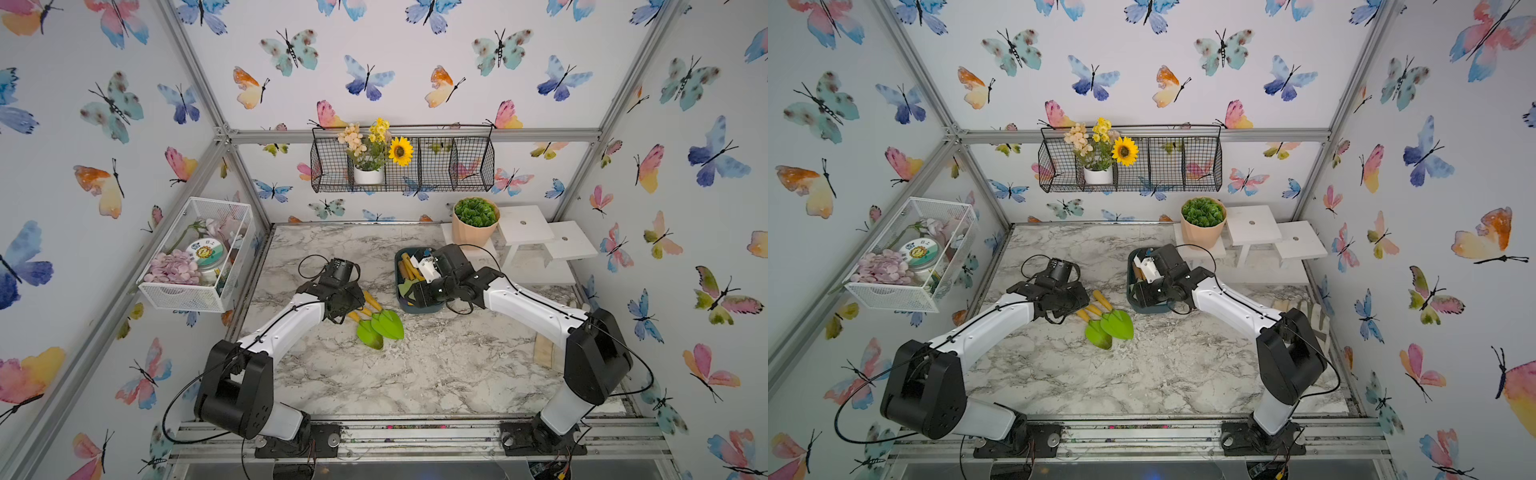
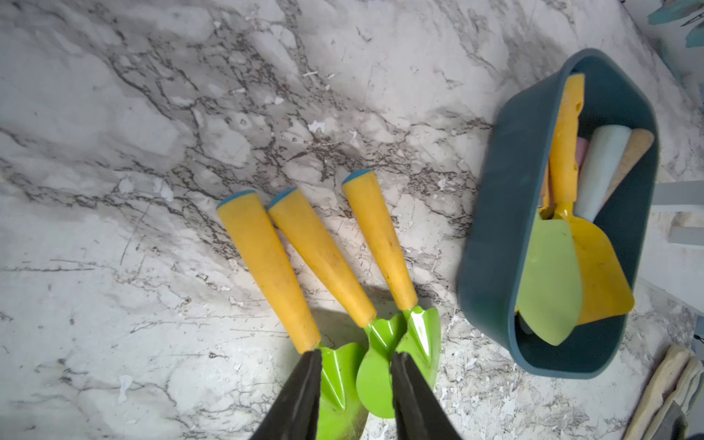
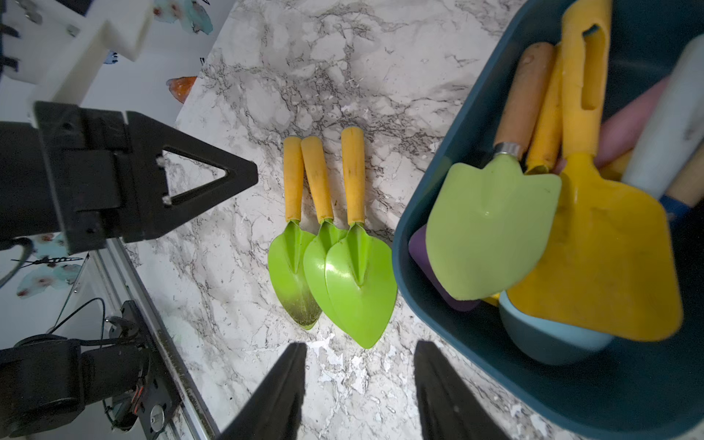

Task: Put the shovel into the storage box
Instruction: Pick up the shovel from the center of the board.

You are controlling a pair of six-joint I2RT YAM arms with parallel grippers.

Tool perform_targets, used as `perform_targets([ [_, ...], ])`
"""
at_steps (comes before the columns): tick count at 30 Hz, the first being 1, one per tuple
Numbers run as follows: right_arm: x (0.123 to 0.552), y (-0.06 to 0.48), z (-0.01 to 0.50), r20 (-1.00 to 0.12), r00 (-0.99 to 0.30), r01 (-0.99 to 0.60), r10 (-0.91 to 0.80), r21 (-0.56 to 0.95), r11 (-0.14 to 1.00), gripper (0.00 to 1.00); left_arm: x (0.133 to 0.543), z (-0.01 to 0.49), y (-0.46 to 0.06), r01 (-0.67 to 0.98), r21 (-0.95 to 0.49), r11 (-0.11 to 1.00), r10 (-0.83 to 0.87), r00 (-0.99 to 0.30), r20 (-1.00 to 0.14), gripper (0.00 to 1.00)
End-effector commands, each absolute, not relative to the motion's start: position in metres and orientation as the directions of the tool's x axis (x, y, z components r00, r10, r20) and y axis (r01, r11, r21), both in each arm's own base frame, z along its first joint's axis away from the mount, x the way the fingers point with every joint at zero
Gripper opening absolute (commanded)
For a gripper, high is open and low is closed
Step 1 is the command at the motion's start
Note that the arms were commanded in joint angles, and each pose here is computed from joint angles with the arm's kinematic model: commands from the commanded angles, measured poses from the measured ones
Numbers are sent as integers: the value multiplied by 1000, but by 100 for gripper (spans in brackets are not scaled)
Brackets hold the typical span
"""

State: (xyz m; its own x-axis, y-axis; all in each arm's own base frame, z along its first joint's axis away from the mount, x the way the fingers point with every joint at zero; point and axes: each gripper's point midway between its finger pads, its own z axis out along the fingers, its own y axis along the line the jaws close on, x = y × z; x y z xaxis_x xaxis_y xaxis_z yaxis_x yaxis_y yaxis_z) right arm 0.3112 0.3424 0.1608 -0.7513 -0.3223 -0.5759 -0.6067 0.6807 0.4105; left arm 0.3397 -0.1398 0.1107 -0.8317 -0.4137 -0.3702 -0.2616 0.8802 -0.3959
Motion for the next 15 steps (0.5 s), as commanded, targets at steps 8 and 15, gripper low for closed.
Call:
perform_targets([
  [8,301,356,158,-565,-740,-639,-364,423,643,51,336,75,-116,-407,-413,815,-543,-785,-298,38],
  [15,301,351,154,-562,-743,-630,-362,408,660,51,347,62,-113,-416,-408,813,-548,-783,-294,38],
])
